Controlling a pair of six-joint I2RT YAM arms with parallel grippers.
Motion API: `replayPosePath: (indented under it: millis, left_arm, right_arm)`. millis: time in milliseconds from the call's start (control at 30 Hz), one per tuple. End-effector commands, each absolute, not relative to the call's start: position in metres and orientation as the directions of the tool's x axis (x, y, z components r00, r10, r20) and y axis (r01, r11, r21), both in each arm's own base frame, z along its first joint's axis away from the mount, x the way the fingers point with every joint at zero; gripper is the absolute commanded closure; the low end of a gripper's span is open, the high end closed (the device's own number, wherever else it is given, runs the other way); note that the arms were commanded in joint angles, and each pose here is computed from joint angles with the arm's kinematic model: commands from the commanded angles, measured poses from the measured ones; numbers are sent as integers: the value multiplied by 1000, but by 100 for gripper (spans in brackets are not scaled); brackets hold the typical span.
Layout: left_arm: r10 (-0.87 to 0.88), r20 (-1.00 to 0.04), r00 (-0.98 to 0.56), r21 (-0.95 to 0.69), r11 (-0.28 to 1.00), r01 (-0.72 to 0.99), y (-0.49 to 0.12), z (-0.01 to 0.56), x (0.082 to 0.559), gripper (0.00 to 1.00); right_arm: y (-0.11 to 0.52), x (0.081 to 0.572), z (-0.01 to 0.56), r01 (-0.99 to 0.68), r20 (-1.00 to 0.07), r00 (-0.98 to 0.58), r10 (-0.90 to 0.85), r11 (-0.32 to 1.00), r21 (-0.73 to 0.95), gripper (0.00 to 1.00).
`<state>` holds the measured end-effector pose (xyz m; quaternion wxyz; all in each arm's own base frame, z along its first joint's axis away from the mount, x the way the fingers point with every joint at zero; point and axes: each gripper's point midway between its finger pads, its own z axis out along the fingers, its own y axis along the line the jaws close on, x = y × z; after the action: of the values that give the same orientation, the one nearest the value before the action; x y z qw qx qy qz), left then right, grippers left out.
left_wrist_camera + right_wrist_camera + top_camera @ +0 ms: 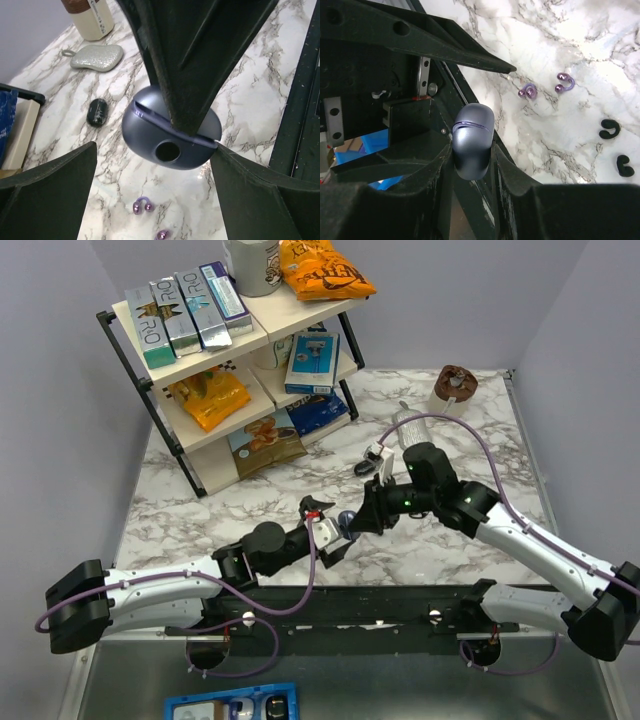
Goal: Insert the wireless bluetooth earbuds into the charging case
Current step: Pick up the charging case at the center of the board.
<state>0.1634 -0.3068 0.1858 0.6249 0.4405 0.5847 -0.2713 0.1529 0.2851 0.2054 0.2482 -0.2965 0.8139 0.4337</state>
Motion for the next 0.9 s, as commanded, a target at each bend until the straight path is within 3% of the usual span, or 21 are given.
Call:
replayPosePath:
  millis: [0,400,567,733,867]
  left_arm:
    - [164,-982,96,172,551,816,-299,191,175,1]
    - [117,-993,12,80,600,796,-291,195,176,1]
    - [-46,-972,-230,-200,673,712,-288,203,177,1]
    - [31,-972,-232,-171,585,793,-297,202,159,1]
    - [145,-983,-112,-14,552,833,-290,194,154,3]
  right_arm:
    - [280,147,226,-699,-678,-695,-237,442,562,99]
    - [278,151,244,-708,-708,-675,-209,455,540,99]
    - [270,152,257,-716,-731,-653,-199,476,510,99]
    - [265,149,263,-715,-727,-654,-211,487,502,99]
    - [267,140,267,-722,-698,-668,-257,451,525,99]
